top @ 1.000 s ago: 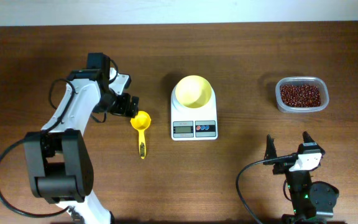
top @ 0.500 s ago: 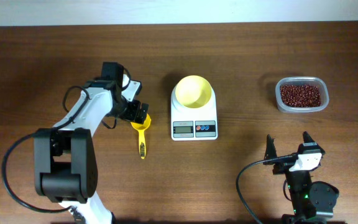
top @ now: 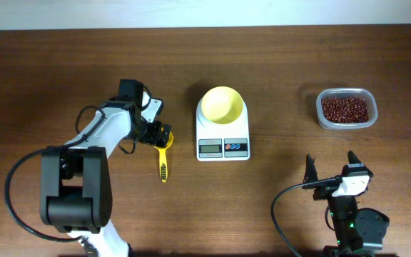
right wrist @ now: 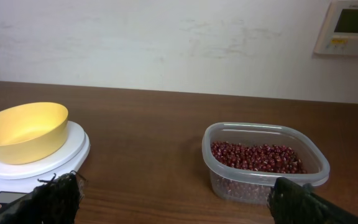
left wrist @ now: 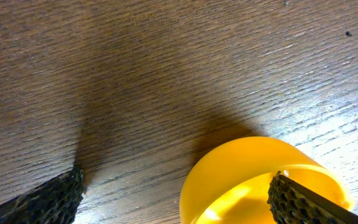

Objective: Scoop item into bowl and weigh 50g on scale
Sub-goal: 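Reach the left gripper to the yellow scoop and grasp its handle, then lift the yellow scoop with the left gripper over the yellow bowl, then reach the right gripper to the yellow bowl rim on the scale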

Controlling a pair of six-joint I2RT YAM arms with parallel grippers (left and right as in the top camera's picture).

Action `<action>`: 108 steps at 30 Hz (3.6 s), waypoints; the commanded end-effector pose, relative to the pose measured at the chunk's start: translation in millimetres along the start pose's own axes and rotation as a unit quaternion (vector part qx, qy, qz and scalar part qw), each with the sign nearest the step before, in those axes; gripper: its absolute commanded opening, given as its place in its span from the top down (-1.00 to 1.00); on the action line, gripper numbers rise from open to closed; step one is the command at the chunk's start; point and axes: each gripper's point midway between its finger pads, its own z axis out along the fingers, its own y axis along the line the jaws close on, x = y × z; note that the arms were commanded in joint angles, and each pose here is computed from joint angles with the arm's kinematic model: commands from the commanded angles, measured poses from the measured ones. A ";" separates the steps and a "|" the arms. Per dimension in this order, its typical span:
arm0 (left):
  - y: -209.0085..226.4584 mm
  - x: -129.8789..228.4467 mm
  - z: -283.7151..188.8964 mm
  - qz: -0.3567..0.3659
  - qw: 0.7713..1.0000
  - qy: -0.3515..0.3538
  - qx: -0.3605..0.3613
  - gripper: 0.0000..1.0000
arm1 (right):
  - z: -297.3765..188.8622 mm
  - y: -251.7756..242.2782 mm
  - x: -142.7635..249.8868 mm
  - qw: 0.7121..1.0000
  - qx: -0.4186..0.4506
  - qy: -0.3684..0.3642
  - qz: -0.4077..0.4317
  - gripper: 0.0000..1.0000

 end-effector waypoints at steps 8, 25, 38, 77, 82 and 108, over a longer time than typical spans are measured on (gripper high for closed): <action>-1.4 8.3 6.6 -0.006 1.000 0.013 0.003 -0.97 | 0.2 1.8 2.8 1.000 -0.003 0.003 0.001 -0.98; -1.6 8.4 6.6 -0.006 1.000 0.013 0.004 1.00 | 0.2 1.8 2.9 1.000 -0.003 0.003 0.001 -0.98; -2.4 -63.0 -112.5 -0.166 0.983 -0.073 0.000 1.00 | 0.2 1.8 2.8 1.000 -0.003 0.003 0.001 -0.98; -75.0 -80.4 -220.3 -0.520 0.824 -0.221 0.045 1.00 | -16.2 9.2 -61.6 0.993 -0.026 -0.040 0.106 -0.98; -75.4 -85.3 -222.5 -0.519 0.822 -0.230 0.052 1.00 | -25.8 10.3 -90.4 0.992 -0.019 0.059 0.106 -0.98; -83.4 -85.1 -216.7 -0.576 0.785 -0.218 0.070 1.00 | 112.6 203.2 -72.8 0.700 -0.477 0.372 0.379 -1.00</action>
